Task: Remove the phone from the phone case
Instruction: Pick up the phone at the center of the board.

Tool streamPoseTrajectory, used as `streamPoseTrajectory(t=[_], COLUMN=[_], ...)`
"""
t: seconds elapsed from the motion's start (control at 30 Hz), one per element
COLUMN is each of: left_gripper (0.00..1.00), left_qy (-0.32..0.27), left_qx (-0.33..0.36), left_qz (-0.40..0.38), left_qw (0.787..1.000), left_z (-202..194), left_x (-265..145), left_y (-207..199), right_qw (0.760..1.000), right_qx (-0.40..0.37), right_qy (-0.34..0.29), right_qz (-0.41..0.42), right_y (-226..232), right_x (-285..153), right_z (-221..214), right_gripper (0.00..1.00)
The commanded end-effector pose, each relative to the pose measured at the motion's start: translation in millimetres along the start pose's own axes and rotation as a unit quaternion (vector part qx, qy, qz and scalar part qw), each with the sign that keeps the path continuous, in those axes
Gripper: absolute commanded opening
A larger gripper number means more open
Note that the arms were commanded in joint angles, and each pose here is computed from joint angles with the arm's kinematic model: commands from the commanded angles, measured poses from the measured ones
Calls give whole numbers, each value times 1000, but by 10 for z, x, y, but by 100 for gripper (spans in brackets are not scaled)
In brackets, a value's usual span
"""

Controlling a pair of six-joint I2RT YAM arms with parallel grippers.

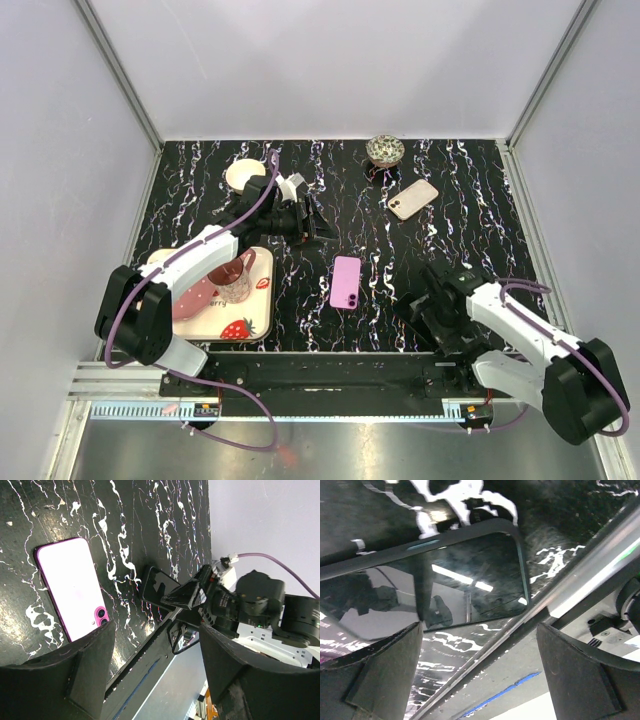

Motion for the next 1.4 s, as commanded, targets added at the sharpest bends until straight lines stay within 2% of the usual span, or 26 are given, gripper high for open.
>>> streamPoseTrajectory(t=[0.0,0.3,0.37,0.63,0.7,0.8,0.93,1.17,1.27,1.37], left_gripper=[70,70,70,69,69,69,69,69,69,69], left_qy=[-4,-2,-1,0,-2,-2,-2,0,-1,-1], left_qx=[26,23,23,24,25,25,24,23,27,29], left_qz=[-26,-24,-25,-25,-24,-25,-24,-26,-24,-24], left_qw=[999,999,999,999,999,999,999,999,999,999], left_z=[78,70,65,51,50,50,29,-43,-52,-58], left_x=[6,35,38,41,40,38,40,18,-5,-15], left_y=[-144,-114,-117,-120,-120,-134,-127,-105,-111,-114], right_qw=[998,998,998,977,975,973,966,979,983,990], right_qx=[41,58,65,131,120,96,65,0,3,27], right_qy=[32,11,-17,-91,-102,-92,-42,-73,-88,-110], right_qz=[-21,3,16,138,154,187,246,189,159,80], right_y=[-84,-38,17,402,493,721,1128,1493,1563,1388], right_x=[121,138,125,19,21,25,36,150,116,167], right_z=[-119,-50,41,342,374,331,153,199,254,337], right_gripper=[100,100,100,100,100,100,99,100,100,100])
Point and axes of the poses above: each gripper's point midway between its finger pads, its own x axis out along the fingers, its own y axis along the line the jaws close on, z = x × y, the point moved 2 cm from there along -x, back along the fingers, and after that the axes turned 2 degrees about x, right-handed, at the moved point
